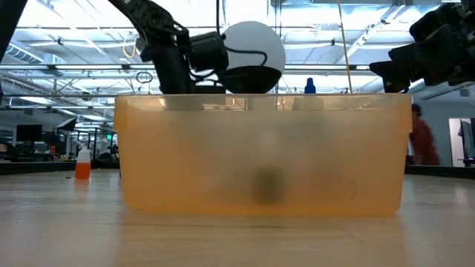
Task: Pick & Place food coloring
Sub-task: Put the small orange food coloring bottle into the orange bin
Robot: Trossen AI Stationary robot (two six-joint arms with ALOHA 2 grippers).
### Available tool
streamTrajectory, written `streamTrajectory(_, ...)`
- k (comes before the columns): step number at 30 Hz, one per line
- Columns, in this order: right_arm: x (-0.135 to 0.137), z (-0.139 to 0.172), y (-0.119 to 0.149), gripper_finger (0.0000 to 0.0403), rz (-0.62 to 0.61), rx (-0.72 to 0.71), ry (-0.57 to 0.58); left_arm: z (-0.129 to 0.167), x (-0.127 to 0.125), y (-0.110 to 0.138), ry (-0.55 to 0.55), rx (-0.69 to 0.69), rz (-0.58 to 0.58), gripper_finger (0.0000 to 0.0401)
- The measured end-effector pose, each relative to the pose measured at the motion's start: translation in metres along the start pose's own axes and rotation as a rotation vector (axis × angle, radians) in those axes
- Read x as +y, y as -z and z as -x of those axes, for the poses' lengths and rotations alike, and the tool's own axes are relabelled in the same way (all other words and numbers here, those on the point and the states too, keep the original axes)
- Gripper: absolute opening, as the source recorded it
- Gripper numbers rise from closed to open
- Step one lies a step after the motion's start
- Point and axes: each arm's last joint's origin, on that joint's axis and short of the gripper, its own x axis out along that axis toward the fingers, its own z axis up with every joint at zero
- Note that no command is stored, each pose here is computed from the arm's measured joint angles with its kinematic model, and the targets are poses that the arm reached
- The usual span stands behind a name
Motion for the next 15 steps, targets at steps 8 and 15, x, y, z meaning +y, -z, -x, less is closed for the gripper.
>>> streamTrajectory(8,0.000,0.000,0.000,0.0164,0.000,-0.001,0.000,-0.025,-0.002,0.004,0.011,0.060,-0.014,0.0266)
streamTrajectory(15,0.000,0.000,0.000,0.0165,0.000,-0.001,0.000,-0.025,-0.002,0.004,0.019,0.056,-0.014,0.0266)
